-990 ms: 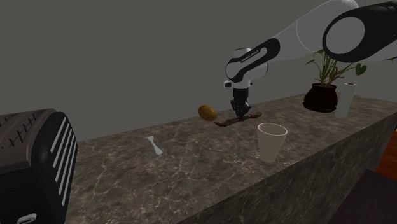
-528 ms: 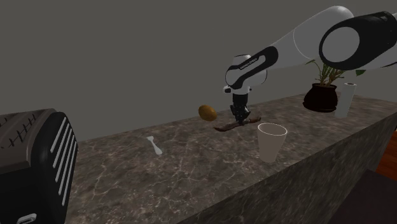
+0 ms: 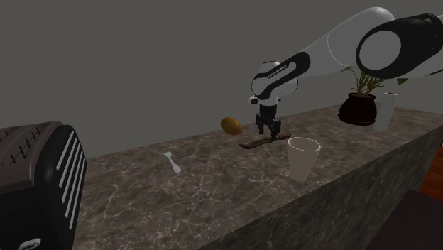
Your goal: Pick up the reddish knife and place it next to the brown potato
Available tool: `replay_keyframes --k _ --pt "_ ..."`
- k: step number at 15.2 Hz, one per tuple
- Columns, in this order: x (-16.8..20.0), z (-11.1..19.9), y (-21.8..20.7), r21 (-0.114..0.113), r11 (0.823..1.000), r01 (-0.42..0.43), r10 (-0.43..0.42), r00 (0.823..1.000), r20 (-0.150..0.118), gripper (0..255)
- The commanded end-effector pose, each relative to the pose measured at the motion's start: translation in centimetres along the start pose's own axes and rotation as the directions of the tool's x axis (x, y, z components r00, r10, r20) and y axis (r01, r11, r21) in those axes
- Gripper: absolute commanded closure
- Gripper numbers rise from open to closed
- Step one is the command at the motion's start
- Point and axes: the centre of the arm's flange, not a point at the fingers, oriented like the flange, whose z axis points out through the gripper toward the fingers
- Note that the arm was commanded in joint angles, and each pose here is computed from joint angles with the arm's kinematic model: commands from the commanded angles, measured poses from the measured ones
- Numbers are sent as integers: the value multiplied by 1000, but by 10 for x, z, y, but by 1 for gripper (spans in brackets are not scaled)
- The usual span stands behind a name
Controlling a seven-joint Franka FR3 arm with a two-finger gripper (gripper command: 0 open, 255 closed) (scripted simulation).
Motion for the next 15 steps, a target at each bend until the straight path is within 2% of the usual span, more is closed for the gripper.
replay_keyframes --k 1,3,7,15 --pt "0 0 0 0 1000 0 0 1000 0 0" --pt "0 0 0 0 1000 0 0 1000 0 0" --pt "0 -50 0 0 1000 0 0 1000 0 0" --pt "0 -50 0 0 1000 0 0 1000 0 0"
